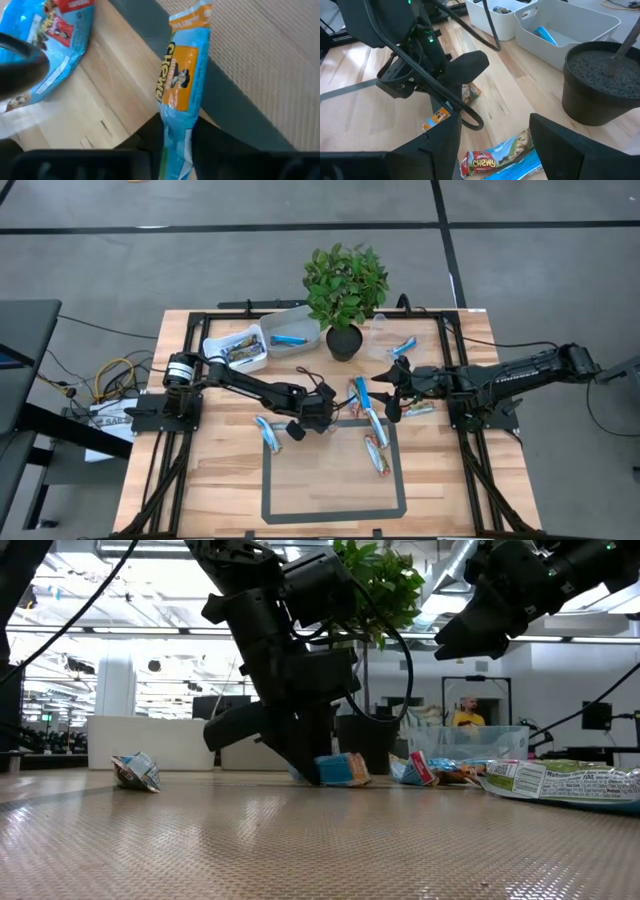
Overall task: Pick and place Granola Bars by type
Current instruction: Put the yellow granola bar into the transparent bin
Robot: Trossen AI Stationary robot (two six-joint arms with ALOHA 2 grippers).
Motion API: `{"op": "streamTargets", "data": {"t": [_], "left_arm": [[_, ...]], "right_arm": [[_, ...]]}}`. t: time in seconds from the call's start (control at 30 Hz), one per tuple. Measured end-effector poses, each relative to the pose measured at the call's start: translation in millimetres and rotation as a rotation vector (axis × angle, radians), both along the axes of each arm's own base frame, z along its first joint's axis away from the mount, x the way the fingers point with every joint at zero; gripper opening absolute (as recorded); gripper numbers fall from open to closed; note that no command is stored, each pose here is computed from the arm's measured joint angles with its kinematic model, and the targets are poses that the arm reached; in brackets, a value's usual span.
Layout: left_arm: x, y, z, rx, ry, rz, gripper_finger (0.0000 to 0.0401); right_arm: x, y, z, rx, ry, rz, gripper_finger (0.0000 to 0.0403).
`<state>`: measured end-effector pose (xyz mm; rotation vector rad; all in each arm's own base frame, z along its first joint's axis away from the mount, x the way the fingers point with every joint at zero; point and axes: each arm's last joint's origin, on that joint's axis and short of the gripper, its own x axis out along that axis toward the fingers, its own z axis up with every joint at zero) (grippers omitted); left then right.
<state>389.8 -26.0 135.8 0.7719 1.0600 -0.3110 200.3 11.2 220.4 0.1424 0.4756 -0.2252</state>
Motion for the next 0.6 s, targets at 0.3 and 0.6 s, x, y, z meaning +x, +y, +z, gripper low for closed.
{"op": "streamTargets", "data": {"t": [0.3, 0.6], "left_arm": [[-2, 5, 22, -0.080, -0.092, 0.206, 0.0017], [-1, 25, 80, -0.245, -0.401, 0.404, 0.0035]], "right_arm": [[0, 0, 0, 0.060, -0.017, -0.032, 0.0226], [2, 0, 4, 0.072, -0.064, -0.034, 0.0226]]}}
